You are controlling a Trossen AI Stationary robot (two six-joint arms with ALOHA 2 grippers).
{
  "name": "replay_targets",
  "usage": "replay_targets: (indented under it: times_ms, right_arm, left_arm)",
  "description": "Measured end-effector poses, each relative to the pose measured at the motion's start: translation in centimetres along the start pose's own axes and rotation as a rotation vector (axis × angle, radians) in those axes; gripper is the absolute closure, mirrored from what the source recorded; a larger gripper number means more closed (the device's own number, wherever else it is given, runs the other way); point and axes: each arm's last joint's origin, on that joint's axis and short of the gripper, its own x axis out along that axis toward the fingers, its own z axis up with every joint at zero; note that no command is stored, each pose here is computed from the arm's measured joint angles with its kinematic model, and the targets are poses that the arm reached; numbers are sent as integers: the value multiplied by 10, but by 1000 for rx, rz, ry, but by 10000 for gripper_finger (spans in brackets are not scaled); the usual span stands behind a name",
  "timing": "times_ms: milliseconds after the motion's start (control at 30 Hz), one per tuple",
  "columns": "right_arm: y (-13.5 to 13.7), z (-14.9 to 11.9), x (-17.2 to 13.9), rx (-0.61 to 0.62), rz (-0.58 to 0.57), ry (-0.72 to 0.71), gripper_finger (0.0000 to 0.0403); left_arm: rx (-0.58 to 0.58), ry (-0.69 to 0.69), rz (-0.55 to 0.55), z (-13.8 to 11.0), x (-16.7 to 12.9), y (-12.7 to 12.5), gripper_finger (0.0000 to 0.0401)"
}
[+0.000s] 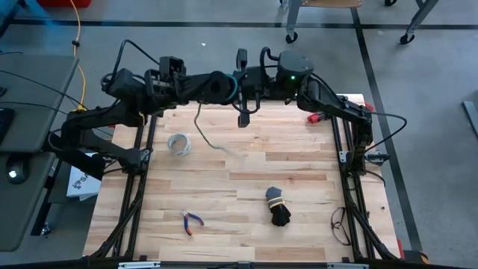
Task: Coil cords
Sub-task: Coil the green wire on the spool
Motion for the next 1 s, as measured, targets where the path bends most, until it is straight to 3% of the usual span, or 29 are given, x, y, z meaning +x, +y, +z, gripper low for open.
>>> replay_targets:
  times_ms: [367, 767, 1000]
  right_arm:
    - [-23, -5, -5, -44, -56, 7, 403]
    - [-43, -17, -13, -32, -18, 64, 403]
    - [-43, -23, -14, -11, -15, 127, 403]
  left_arm:
    - [-5, 121, 92, -10, -8, -3, 401]
    - [186, 270, 327, -9, -38, -8, 401]
    - [393, 327, 462, -9, -53, -5, 401]
